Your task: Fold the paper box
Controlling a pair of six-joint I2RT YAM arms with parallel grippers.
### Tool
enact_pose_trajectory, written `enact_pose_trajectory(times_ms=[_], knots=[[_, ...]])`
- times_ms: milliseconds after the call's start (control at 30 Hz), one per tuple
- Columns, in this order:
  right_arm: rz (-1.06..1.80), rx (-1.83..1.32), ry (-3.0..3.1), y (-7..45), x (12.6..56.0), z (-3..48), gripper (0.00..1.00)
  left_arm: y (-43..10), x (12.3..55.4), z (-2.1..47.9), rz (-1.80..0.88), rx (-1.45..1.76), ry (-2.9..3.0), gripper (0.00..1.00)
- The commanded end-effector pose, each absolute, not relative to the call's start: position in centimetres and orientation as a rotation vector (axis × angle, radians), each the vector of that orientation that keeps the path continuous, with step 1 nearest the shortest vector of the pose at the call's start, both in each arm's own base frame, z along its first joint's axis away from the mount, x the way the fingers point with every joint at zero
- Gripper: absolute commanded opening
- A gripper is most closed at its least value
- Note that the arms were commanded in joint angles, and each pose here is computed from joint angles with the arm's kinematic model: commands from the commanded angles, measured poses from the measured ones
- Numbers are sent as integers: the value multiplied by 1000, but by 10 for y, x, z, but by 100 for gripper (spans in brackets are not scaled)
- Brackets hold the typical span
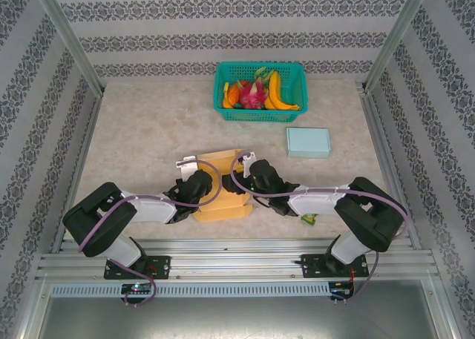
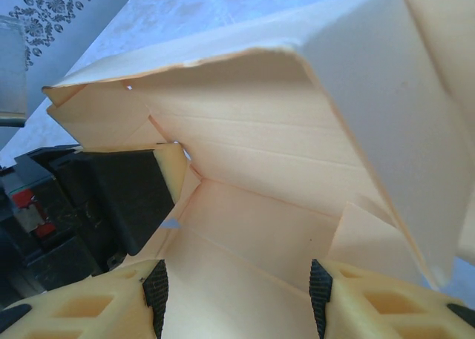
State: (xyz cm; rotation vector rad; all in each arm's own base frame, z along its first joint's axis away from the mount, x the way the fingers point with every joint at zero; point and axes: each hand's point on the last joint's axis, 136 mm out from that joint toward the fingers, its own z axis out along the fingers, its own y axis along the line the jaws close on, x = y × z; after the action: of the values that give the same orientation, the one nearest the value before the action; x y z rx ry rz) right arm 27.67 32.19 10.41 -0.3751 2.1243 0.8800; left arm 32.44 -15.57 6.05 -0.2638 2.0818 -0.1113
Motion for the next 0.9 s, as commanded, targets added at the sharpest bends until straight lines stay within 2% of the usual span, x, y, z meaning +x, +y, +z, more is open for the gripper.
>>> enact_pose_trajectory(times_ms=[0,400,633,867], knots=[[850,-409,2099,315,268,112,55,-161,325,71,-126,-278,2056,0],[775,-455,2018,277,245,152,56,-157,324,74,-96,-285,2072,0],[471,-271,1923,199,251,168,57,-156,321,84,-85,-258,2084,0],[542,-151,1898,161,258,154,60,-156,314,96,-150,-235,2077,0]])
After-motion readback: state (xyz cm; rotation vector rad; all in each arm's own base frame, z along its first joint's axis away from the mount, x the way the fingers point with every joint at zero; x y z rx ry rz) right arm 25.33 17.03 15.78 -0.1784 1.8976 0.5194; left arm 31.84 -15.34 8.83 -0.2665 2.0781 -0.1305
